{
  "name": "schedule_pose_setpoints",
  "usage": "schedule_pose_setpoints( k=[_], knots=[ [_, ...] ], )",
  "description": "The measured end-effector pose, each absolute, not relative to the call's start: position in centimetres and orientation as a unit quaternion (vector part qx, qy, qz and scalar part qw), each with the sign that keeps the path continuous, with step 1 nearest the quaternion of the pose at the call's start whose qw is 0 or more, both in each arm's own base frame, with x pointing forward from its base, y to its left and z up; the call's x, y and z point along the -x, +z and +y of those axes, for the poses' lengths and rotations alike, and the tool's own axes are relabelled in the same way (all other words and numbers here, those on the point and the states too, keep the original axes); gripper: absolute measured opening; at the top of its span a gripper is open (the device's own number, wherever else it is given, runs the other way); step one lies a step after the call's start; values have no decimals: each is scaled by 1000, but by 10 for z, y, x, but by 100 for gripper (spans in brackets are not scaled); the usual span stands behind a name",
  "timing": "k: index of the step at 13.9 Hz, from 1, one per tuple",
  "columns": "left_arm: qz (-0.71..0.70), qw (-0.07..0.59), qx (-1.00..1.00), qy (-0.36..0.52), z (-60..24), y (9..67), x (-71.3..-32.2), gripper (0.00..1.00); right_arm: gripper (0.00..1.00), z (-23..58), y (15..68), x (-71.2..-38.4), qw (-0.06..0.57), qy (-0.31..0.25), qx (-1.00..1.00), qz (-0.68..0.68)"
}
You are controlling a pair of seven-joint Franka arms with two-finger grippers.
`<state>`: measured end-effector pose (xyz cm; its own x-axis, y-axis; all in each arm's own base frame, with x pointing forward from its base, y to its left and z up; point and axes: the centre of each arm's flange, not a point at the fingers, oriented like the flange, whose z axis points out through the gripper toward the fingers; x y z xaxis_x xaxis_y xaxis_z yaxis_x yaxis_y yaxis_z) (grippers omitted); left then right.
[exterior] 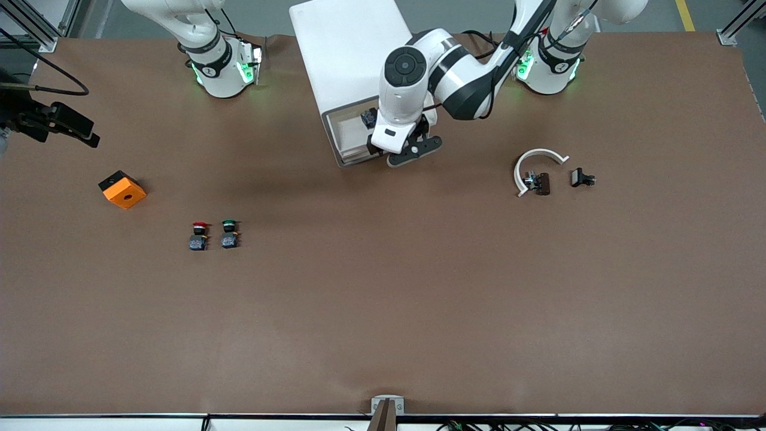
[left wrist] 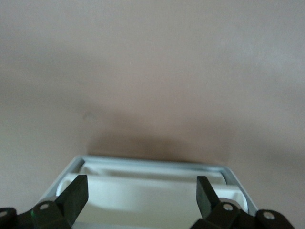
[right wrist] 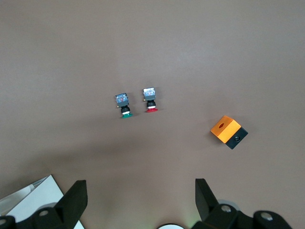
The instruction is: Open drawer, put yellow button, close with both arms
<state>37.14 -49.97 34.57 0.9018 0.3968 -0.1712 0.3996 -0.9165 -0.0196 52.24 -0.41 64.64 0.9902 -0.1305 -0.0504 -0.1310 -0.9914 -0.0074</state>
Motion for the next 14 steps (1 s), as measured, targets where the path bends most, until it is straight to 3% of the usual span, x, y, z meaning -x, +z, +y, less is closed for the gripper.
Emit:
schedule_pose_setpoints(
  k=[5, 14],
  knots=[
    [210, 11, -971, -116, -516, 342, -343, 100, 100, -4, 646, -522, 5, 25, 998, 65],
    [233, 20, -958, -164, -522, 331, -332, 100, 100, -3, 647, -522, 5, 25, 998, 64]
  ],
)
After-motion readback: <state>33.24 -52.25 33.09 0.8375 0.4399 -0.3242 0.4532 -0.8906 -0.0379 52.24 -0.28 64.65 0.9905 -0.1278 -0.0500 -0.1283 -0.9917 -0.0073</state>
